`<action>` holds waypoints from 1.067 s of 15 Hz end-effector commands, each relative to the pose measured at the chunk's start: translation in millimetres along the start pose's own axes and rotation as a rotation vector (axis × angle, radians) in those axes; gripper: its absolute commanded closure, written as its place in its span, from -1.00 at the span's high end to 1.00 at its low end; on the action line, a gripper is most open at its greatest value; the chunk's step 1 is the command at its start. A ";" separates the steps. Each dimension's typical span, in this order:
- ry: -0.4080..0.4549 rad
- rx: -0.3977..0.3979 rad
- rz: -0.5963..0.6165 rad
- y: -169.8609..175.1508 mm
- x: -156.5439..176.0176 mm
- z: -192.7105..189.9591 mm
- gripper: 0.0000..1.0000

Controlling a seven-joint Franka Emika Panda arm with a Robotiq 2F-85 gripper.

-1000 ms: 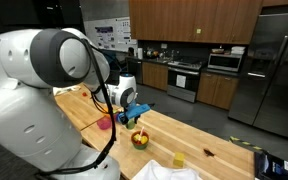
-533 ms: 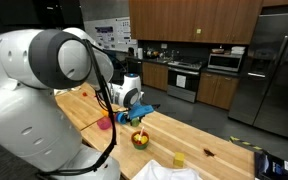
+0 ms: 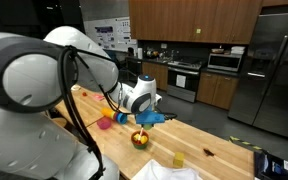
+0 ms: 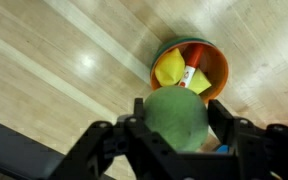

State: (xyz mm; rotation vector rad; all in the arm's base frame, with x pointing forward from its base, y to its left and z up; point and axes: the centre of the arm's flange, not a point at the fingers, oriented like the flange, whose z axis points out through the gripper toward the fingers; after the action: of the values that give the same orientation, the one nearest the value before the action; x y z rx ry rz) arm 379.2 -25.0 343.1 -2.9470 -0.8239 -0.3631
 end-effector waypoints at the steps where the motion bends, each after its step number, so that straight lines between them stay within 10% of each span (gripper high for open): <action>1: 0.007 -0.004 0.009 4.0 -1.6 -4.1 0.29; 8: -0.006 0.006 -0.005 -0.6 1.2 1.9 0.29; 9: -0.006 0.006 -0.005 -0.4 1.2 2.1 -0.21; 16: 0.124 0.006 0.390 26.5 -23.2 7.0 -0.21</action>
State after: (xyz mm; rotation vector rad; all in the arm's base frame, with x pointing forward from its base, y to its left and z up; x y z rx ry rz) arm 386.8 -38.5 339.3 -2.9273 -0.4385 -0.4444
